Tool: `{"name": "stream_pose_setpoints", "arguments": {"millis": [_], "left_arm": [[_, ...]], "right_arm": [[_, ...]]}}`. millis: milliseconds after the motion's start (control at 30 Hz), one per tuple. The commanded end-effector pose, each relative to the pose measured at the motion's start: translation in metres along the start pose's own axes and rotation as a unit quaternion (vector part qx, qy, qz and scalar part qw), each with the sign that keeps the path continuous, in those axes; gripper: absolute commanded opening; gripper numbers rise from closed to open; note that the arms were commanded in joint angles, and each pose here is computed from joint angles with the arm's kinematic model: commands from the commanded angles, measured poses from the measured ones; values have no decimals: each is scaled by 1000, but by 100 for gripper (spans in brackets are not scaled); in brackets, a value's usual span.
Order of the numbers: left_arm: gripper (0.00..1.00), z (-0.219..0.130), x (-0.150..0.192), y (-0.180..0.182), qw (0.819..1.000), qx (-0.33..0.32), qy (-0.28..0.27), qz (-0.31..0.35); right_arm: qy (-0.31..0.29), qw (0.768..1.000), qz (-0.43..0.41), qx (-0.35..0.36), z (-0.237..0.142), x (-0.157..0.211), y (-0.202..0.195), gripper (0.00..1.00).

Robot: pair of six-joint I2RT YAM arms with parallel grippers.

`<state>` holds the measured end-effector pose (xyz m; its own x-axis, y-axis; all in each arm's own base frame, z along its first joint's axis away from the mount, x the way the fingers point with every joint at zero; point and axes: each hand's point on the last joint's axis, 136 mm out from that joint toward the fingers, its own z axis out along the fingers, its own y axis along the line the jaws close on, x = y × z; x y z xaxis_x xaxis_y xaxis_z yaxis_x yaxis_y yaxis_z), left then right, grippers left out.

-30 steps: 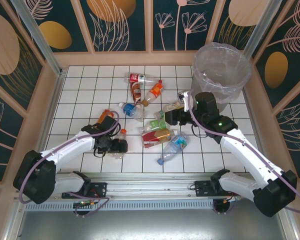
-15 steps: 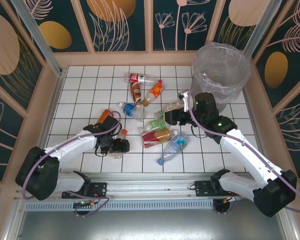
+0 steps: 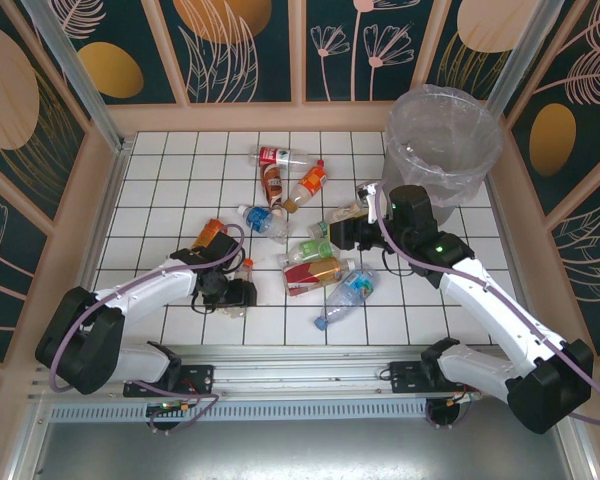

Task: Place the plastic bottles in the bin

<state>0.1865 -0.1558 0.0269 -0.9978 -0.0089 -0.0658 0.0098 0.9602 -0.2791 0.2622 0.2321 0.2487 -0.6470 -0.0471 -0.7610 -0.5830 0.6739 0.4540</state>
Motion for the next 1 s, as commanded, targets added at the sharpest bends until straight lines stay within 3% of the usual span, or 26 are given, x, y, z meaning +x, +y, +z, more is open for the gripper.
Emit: {"name": "stream_pose_setpoints", "arguments": {"millis": [0, 367, 533, 700, 967], "left_arm": [[61, 0, -2, -5, 1000, 12, -6, 1], [50, -39, -45, -58, 989, 111, -91, 41], [51, -78, -64, -95, 967, 192, -153, 75], [51, -112, -71, -133, 929, 297, -192, 106], [51, -128, -74, -150, 908, 335, -216, 125]], "right_arm": [[-13, 1000, 14, -4, 5, -2, 0, 69], [-25, 992, 120, -36, 32, 0, 0, 69], [-16, 985, 150, -79, 45, 0, 13, 69], [-24, 976, 179, -123, 59, -11, 26, 72], [0, 969, 161, -188, 86, -19, 61, 81]]}}
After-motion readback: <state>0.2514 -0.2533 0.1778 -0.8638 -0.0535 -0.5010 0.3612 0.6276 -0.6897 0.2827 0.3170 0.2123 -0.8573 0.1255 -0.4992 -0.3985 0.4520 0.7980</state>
